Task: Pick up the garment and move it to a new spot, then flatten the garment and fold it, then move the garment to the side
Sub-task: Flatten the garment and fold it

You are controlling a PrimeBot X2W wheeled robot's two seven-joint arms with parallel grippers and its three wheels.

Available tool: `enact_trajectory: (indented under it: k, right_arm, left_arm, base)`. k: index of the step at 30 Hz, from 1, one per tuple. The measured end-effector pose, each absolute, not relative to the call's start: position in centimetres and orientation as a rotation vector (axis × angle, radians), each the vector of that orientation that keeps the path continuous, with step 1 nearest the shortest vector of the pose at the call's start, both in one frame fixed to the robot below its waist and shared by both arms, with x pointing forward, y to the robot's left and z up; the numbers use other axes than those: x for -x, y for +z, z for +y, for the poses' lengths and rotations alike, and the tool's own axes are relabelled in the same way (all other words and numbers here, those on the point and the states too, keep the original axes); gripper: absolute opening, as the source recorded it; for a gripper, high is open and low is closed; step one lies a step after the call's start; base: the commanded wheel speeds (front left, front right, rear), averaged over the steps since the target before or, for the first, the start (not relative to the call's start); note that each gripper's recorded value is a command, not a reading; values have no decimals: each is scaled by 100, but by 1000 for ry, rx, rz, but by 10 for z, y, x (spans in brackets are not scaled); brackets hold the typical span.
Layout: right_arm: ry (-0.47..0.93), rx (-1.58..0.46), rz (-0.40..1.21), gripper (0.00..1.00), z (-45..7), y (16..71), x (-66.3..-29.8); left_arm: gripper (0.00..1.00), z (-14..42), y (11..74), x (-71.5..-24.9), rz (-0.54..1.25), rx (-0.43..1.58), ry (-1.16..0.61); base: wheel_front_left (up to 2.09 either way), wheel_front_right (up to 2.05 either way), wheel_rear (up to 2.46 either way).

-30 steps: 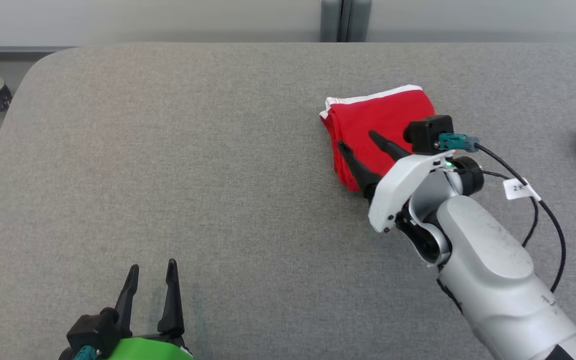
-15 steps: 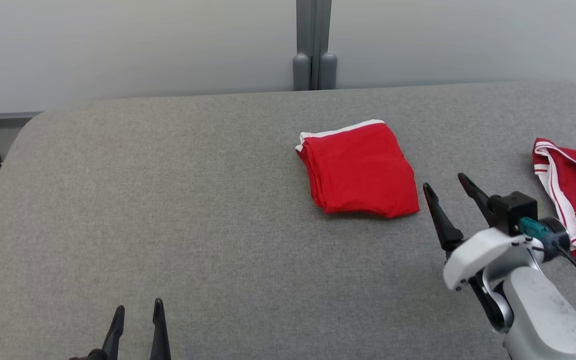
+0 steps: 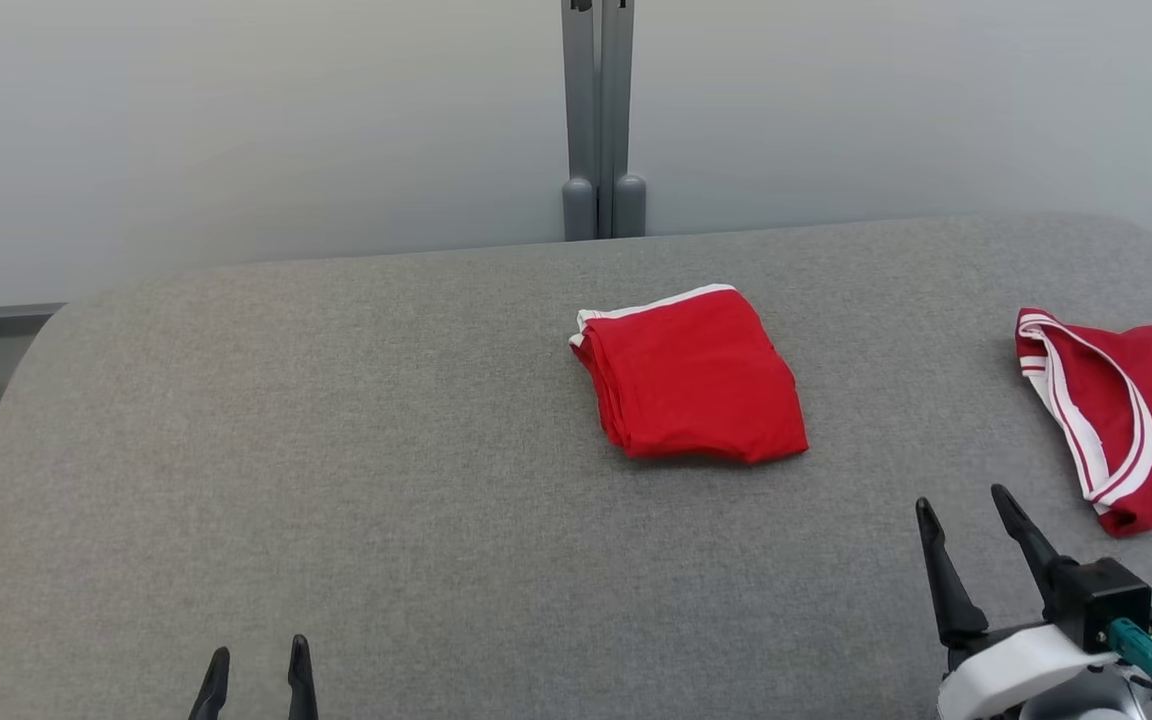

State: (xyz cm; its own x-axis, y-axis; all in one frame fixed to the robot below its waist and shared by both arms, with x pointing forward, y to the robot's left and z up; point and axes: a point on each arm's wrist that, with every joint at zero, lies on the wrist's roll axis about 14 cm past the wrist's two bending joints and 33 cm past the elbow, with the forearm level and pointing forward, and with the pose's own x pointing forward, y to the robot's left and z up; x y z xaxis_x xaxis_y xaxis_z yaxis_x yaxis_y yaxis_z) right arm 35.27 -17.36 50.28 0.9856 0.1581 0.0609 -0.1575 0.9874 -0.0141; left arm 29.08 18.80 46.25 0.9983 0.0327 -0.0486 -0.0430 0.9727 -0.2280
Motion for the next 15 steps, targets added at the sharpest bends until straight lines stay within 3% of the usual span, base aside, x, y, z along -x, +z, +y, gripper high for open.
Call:
enact_trajectory:
  k: [15]
  right_arm:
    - [99, -16, -25, 100, -184, 488, -333]
  left_arm:
    - [100, 175, 467, -295, 35, 214, -21]
  base:
    - [0, 0, 0]
